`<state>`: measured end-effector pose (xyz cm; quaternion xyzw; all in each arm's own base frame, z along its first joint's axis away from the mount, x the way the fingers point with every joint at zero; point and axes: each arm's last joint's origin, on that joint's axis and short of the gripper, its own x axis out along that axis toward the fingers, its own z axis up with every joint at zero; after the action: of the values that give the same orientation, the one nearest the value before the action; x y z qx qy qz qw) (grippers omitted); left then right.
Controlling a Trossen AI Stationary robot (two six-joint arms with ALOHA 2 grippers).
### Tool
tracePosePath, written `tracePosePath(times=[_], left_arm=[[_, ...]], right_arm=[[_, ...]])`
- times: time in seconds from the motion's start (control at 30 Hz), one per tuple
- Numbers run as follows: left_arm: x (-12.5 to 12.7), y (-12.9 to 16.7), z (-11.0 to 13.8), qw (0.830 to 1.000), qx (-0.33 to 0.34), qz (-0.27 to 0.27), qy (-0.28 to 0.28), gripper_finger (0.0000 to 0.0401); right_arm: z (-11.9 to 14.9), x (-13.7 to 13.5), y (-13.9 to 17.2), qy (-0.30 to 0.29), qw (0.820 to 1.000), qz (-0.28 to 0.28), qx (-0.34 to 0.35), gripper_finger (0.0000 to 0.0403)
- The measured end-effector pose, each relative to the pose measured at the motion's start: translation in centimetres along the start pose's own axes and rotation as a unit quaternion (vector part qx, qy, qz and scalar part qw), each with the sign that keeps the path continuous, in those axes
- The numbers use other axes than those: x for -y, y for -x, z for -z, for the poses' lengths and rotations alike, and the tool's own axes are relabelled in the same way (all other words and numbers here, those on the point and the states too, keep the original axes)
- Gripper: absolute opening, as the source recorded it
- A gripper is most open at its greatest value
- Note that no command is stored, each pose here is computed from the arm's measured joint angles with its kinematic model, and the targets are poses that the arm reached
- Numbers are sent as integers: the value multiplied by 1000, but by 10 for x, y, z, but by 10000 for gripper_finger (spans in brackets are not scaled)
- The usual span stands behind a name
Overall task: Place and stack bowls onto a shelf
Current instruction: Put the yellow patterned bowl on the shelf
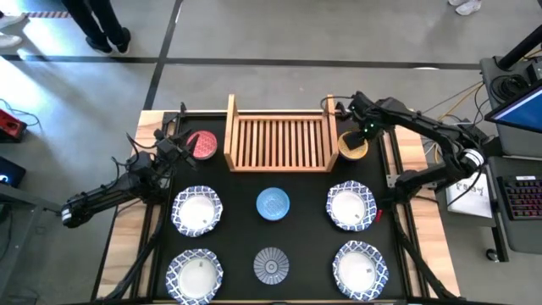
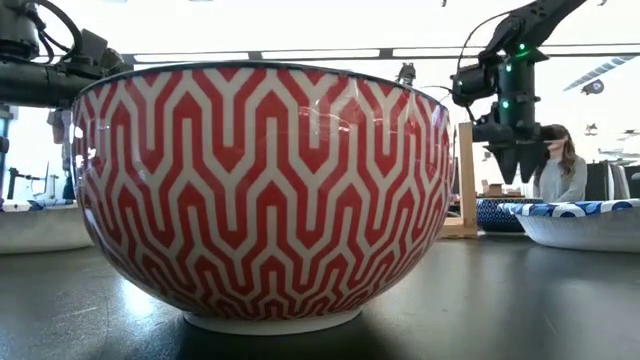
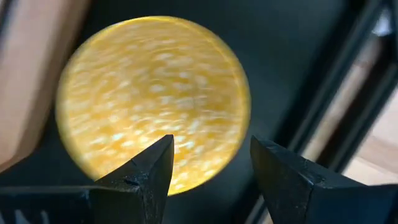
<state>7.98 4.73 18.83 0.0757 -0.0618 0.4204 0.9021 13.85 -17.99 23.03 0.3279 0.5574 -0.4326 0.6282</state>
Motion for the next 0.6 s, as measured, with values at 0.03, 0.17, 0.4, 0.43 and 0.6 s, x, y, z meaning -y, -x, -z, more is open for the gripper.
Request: tracePosePath(times=[0.03,0.17,0.4,0.43,0.6], left_arm=[[0,0,0,1000,0,0,0,134],[0,0,0,1000,-1,0,0,134],[0,0,0,1000,-2,0,-1,134],[0,0,0,1000,-2,0,-1,134],[0,0,0,1000,-2,0,-1,134]], right_arm=[[-1,4,-2,-9,1000,3,-4,201],[-5,10,-6,-28,999,-19,-10,201],[-8,8,-21,-43,998,-16,-43,201],[-8,8,-24,-43,998,-15,-49,201],[-15,5,-38,-43,998,-11,-54,201]])
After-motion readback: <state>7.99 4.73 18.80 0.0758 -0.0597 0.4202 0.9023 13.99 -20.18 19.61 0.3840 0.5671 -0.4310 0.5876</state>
